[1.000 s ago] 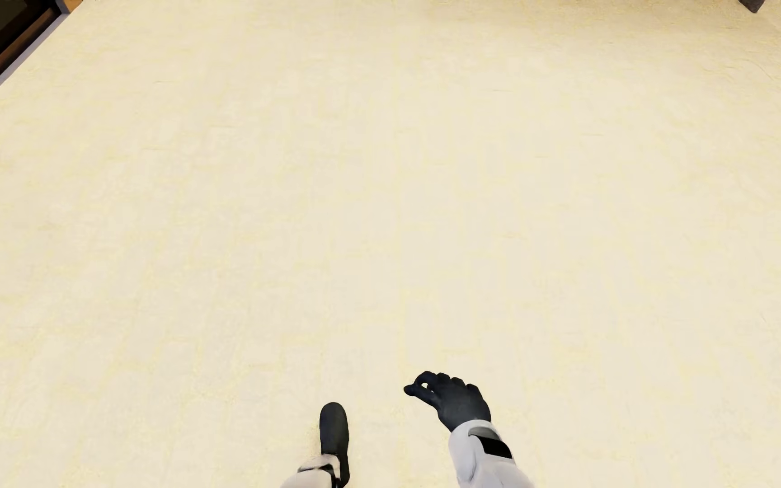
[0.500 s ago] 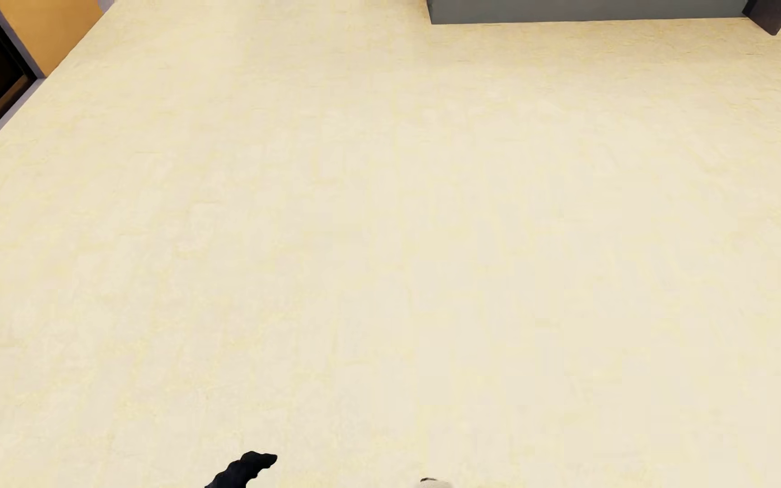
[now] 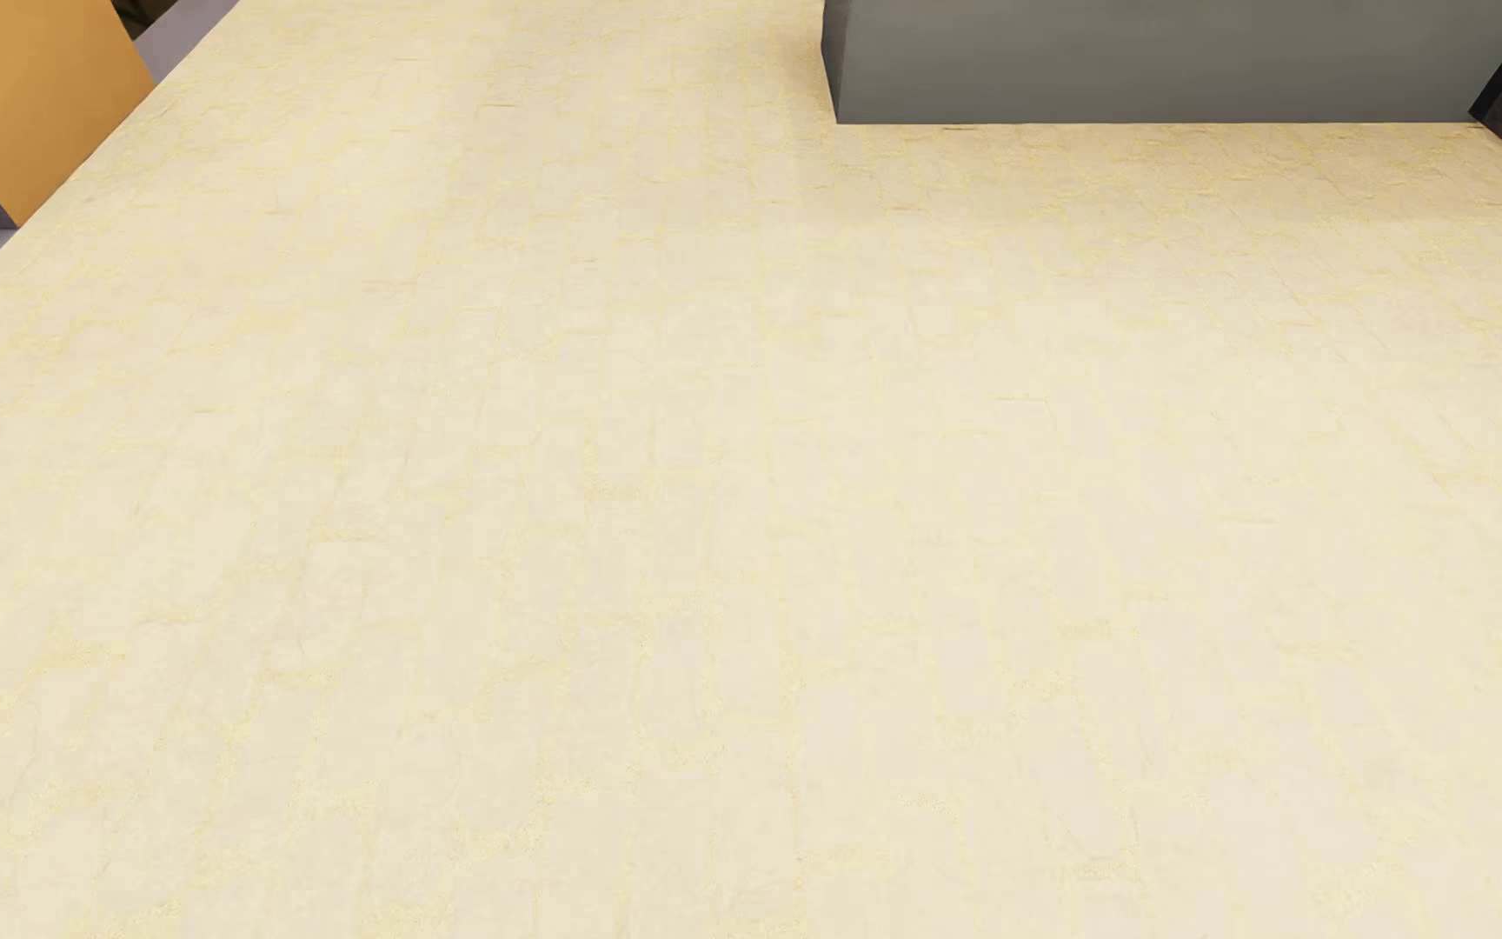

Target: Move towards the counter

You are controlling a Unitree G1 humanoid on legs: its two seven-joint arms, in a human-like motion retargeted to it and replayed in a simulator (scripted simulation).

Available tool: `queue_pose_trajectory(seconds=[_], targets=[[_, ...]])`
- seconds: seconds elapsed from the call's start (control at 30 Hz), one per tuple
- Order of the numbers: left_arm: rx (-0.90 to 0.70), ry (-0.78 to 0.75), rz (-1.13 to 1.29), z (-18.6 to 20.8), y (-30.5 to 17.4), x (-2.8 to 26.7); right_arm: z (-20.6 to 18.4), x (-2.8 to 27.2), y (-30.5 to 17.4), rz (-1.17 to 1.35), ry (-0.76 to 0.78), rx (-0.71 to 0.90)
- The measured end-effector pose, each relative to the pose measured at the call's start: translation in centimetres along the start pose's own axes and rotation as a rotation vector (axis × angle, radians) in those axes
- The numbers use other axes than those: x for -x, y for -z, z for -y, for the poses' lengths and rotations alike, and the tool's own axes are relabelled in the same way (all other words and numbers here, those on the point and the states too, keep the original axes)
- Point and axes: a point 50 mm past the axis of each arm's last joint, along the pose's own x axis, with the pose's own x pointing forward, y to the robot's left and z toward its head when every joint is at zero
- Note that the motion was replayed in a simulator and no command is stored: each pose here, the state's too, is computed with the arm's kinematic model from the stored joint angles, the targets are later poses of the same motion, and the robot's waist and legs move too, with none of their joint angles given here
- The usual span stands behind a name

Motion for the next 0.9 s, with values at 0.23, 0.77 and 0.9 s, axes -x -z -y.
queue_pose_trajectory(seconds=[0.23, 0.77, 0.9], targets=[[0.144, -0.092, 0.023, -0.2, 1.9, 1.6, 6.4, -2.0, -9.0, 0.316, 0.167, 0.110], [0.232, -0.026, -0.044, 2.0, 0.7, 1.0, 3.0, -2.0, -3.8, 0.190, 0.011, 0.333], [0.131, -0.071, 0.064, -0.4, -1.8, 0.0, 6.3, -1.9, -1.6, 0.146, 0.148, 0.089]])
